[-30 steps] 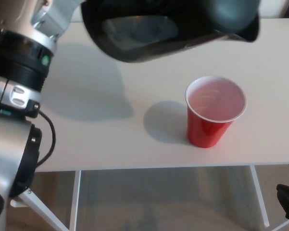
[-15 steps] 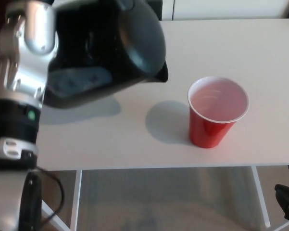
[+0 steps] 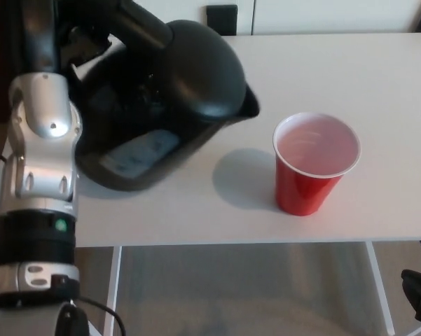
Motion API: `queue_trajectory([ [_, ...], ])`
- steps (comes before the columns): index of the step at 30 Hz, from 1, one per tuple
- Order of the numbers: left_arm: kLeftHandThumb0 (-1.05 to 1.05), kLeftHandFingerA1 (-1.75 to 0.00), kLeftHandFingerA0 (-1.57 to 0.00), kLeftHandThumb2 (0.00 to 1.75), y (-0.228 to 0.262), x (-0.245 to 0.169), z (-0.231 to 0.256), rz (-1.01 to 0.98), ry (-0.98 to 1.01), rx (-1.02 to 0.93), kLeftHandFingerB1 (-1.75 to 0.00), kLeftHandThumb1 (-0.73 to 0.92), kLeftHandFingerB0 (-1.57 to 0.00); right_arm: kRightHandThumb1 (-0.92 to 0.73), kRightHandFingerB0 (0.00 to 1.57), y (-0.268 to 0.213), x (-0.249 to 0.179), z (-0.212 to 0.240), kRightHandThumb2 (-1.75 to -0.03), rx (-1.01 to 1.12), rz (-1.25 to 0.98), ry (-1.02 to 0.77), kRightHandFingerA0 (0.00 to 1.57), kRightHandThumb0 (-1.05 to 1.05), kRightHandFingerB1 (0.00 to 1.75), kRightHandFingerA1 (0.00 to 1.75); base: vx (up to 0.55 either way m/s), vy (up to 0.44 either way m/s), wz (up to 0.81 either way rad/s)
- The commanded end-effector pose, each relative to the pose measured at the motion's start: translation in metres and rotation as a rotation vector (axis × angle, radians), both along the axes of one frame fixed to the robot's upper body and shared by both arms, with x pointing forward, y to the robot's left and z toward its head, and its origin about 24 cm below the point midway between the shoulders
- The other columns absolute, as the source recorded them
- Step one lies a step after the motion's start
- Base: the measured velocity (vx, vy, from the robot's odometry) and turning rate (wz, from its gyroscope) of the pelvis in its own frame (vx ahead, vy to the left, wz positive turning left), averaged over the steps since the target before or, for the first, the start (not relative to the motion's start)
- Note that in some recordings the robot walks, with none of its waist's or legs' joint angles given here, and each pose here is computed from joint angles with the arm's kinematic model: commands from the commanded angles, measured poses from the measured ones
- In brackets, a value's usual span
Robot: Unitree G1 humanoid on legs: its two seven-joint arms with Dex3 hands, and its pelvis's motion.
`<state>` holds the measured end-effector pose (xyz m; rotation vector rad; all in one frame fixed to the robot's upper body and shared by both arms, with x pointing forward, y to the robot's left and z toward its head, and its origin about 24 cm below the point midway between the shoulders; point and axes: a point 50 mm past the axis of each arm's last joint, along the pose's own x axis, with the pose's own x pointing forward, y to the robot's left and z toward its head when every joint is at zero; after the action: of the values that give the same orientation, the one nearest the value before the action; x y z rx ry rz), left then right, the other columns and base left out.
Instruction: The robot walk towards a table in front and uses its left hand to pick up the pot from the base and pour water to the cup on the right hand side
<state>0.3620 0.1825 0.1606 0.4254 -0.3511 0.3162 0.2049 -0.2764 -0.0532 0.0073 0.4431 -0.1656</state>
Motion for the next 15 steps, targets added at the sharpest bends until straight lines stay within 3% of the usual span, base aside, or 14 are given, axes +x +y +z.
queue_trajectory([
  [1, -0.21, -1.75, -0.80, 0.55, -0.001, 0.000, -0.015, -0.012, 0.120, -0.098, -1.75, 0.62, -0.58, -0.52, 0.22, -0.004, -0.001, 0.002, -0.93, 0.017, -0.024, -0.011, 0.33, -0.05, 0.52, 0.58, 0.00, 0.000, 0.00],
  [15, -0.20, -1.75, -0.81, 0.55, -0.001, -0.001, -0.004, -0.029, 0.109, -0.096, -1.75, 0.61, -0.60, -0.51, 0.21, -0.004, -0.003, 0.002, -0.92, 0.013, -0.021, -0.012, 0.34, -0.06, 0.52, 0.59, 0.00, 0.000, 0.00],
])
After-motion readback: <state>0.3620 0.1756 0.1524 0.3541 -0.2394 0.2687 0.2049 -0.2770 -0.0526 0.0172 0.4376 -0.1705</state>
